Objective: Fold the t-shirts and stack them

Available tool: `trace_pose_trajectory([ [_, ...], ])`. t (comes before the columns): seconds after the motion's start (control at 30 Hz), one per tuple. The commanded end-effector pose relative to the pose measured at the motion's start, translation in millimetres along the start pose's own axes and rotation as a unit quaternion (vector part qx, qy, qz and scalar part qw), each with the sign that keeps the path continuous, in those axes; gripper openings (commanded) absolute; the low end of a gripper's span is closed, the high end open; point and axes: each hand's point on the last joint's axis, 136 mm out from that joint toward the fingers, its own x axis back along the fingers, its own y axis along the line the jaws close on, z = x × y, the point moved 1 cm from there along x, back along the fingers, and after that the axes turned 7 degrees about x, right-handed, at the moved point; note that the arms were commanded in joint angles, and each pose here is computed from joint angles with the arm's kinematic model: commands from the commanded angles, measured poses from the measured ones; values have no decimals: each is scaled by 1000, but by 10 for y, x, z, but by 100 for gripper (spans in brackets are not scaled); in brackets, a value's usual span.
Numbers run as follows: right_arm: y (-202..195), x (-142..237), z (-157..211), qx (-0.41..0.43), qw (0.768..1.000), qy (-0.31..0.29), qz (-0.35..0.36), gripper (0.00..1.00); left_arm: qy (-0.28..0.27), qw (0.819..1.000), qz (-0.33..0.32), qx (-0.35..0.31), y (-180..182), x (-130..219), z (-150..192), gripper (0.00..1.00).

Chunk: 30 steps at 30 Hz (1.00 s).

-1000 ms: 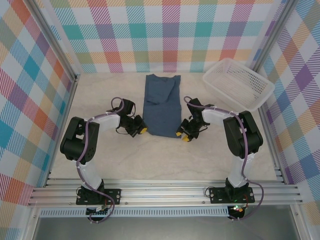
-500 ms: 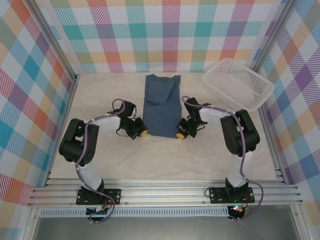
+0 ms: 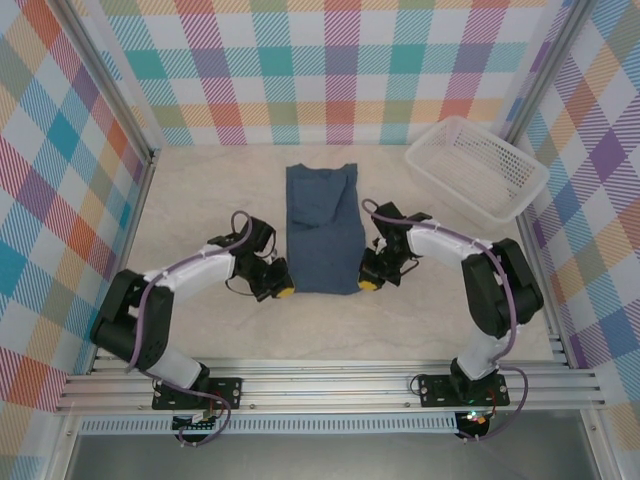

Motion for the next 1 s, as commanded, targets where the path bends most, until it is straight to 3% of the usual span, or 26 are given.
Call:
trace_pose_trajectory([
  [0.0,-6,49,533,35,997,69,-5,0,48,998,-28,-19,252,88,456,0],
  [0.2,45,269,1114,49,992,108,-39,0,94,992,19,-76,273,297,1076,0],
  [0.33,148,587,1308,54,992,94,-64,0,73,989,82,-101,126,605,1256,0],
  [0.63,479,1192,1351,63,993,35,-92,0,-18,967,231,-105,-379,1286,1268,0],
  [0.8,607,1419,1222,63,994,0,-91,0,-39,957,251,-138,-686,1512,1242,0],
  [0.97,679,1486,955,45,993,-22,-103,0,-76,964,221,-127,-835,1515,980,0],
])
